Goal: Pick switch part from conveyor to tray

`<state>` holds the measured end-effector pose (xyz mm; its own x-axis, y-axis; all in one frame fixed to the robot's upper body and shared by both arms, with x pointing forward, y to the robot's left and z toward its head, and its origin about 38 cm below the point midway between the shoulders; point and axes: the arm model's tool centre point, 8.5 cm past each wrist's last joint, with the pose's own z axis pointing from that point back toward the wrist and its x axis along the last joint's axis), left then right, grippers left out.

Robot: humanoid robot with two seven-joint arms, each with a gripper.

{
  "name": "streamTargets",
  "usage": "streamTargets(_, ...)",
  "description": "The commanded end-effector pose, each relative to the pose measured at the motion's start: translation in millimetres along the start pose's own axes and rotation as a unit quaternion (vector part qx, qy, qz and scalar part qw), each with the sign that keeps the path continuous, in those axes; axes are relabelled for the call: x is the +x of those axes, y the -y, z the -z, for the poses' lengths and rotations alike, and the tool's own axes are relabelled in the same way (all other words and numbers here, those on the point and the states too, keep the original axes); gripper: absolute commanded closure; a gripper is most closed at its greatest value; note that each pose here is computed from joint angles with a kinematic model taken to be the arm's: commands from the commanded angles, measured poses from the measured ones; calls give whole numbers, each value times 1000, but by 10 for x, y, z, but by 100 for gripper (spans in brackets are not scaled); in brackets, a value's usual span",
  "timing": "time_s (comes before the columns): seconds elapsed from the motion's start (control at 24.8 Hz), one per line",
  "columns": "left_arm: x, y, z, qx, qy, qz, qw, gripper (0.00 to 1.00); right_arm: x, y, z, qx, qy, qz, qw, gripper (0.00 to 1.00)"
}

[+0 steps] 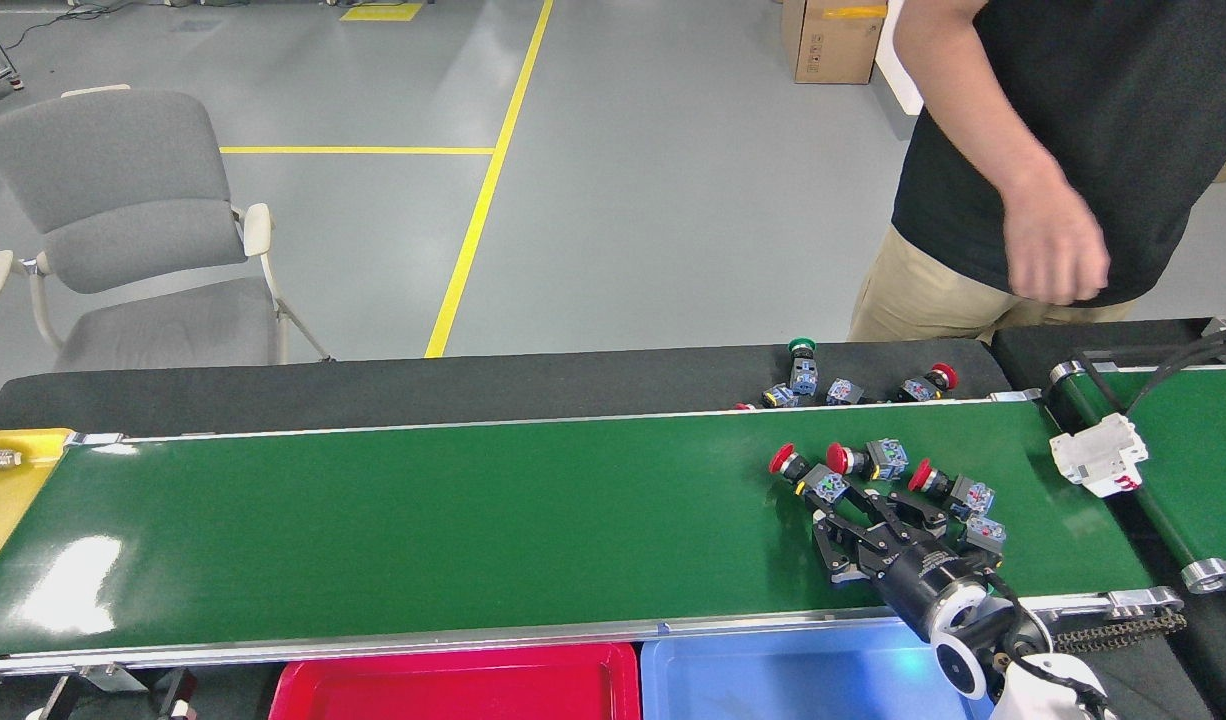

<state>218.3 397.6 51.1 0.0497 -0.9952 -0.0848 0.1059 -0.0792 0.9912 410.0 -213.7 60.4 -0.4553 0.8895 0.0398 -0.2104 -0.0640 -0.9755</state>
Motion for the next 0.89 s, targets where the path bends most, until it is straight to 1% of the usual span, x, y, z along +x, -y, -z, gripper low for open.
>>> streamTargets(0.0,-5,-49,11,7,4,4,1000,0,214,152,-32,-25,50,-20,998,98)
streamTargets(0.04,-1,-42,5,7,3,4,1000,0,398,158,-95,-32,87,-30,995,98)
streamTargets(0.12,7,-27,-9,4,4,3,1000,0,827,77,-235,-33,176,-44,983,98)
streamTargets(0.2,11,-21,-23,3,6,3,1000,0,1204,34,-368,-36,271,-63,960,96)
streamTargets(0.24,7,-18,-23,2,6,3,1000,0,1296,14,-396,-34,294,-67,953,91)
streamTargets(0.28,7,-18,-23,2,6,3,1000,0,1381,-13,-391,-30,303,-70,950,73)
streamTargets(0.32,8,-19,-27,2,7,4,1000,0,1507,-41,-379,-27,317,-72,945,29)
streamTargets(0.36,13,-32,-21,4,7,3,1000,0,1642,-65,-364,-25,330,-71,941,0)
streamTargets(0.4,23,-30,-18,4,8,3,1000,0,1750,-73,-337,-25,339,-68,938,0)
streamTargets(0.52,202,-33,54,6,35,-1,999,0,1843,-56,-290,-32,340,-55,938,0)
streamTargets(0.57,266,-31,74,7,44,-3,999,0,1823,-43,-287,-34,338,-51,939,0)
streamTargets(0.65,332,-78,83,14,53,-2,998,0,1687,31,-301,-51,312,-38,948,0)
streamTargets(0.69,344,-91,81,15,54,-2,998,0,1574,38,-337,-59,285,-23,956,0)
streamTargets(0.73,366,-104,104,18,57,-3,998,0,1338,0,-364,-63,206,13,976,0)
streamTargets(0.77,420,-113,136,21,65,-5,998,0,1109,-58,-409,-65,124,49,989,0)
streamTargets(0.81,487,-109,162,21,73,-8,997,0,933,-108,-458,-67,56,79,993,1)
streamTargets(0.85,581,-113,193,23,85,-11,996,0,732,-172,-567,-72,-24,110,991,1)
